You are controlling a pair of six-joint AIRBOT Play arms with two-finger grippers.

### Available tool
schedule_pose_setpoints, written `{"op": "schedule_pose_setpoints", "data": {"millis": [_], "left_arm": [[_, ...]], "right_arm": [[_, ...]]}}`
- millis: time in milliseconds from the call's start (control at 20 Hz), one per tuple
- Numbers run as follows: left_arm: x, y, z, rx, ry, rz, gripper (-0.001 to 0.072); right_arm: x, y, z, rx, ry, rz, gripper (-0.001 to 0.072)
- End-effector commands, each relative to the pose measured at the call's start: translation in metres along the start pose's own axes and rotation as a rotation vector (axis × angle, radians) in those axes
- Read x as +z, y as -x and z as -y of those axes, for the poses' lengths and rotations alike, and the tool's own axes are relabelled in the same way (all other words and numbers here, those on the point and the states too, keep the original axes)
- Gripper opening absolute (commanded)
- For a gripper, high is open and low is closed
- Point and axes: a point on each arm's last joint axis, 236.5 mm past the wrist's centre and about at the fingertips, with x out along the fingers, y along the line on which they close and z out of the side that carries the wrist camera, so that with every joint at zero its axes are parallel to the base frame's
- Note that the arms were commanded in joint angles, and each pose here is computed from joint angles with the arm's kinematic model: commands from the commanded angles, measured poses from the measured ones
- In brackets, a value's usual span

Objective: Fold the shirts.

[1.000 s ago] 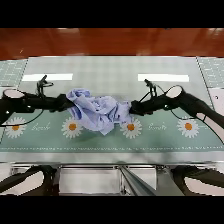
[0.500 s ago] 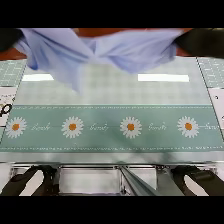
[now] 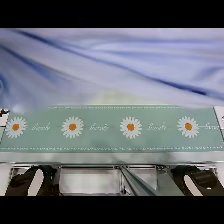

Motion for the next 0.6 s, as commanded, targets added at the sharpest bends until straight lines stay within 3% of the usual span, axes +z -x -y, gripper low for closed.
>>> {"op": "schedule_pose_setpoints", "data": {"millis": [0,300,550], "left_arm": [[-0.066,-0.004,-0.001,-0.011,0.081,-0.186,0.0029],[-0.231,-0.053,-0.011,-0.136,0.408,-0.548,0.0030],[-0.340,-0.100,-0.045,-0.072,0.587,-0.680,0.0030]], "right_arm": [[-0.058,0.008,0.029,-0.114,-0.084,-0.153,0.0024],[-0.186,-0.088,0.018,-0.056,-0.135,-0.519,0.0024],[-0.246,-0.180,0.036,-0.120,-0.159,-0.638,0.0024]]}}
